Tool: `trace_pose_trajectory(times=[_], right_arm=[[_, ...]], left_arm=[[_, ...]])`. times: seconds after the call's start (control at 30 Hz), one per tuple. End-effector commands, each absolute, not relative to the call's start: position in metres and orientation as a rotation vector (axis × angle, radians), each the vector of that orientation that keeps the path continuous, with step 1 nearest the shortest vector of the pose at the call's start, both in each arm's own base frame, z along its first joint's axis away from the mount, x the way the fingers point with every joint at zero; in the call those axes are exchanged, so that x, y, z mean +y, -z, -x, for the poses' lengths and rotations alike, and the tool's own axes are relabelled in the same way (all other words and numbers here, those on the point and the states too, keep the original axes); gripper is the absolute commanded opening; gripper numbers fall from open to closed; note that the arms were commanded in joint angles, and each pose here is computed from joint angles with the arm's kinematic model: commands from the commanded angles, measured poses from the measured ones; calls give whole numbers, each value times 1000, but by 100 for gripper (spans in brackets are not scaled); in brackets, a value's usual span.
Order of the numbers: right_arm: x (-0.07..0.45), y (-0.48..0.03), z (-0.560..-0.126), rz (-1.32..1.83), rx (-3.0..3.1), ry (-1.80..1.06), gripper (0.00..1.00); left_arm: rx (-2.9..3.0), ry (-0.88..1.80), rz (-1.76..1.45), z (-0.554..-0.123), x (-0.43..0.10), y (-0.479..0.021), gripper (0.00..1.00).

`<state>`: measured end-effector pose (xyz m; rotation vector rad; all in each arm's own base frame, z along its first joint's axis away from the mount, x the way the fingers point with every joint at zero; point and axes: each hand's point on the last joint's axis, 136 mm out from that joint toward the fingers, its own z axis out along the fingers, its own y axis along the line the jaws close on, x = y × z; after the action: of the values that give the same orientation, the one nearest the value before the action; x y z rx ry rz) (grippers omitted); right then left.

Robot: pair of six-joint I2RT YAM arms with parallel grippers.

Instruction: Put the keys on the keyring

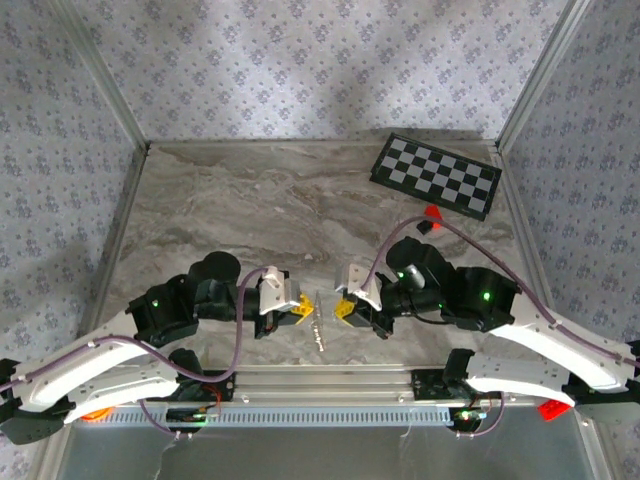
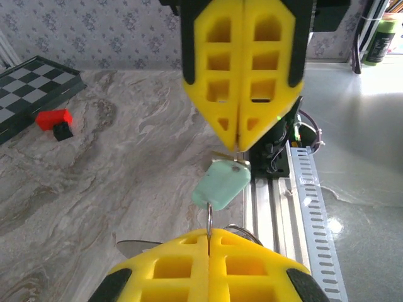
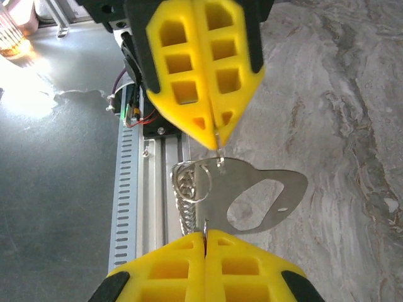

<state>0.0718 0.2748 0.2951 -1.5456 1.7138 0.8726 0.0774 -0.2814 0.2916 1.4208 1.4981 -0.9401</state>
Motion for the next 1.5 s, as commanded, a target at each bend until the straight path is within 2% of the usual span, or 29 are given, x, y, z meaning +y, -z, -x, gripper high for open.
trace_pose_trajectory(times=[0.0, 0.43, 1.47], right_arm=[[274, -302, -68, 1554, 1697, -857, 0], [283, -299, -81, 1540, 1685, -777, 0], [296, -297, -81, 1560, 1663, -809, 0]], left_arm=[[1434, 946, -1390, -79, -285, -307, 0], [1408, 982, -1423, -71, -286, -304, 0], [1431, 967, -1440, -75, -292, -297, 0]])
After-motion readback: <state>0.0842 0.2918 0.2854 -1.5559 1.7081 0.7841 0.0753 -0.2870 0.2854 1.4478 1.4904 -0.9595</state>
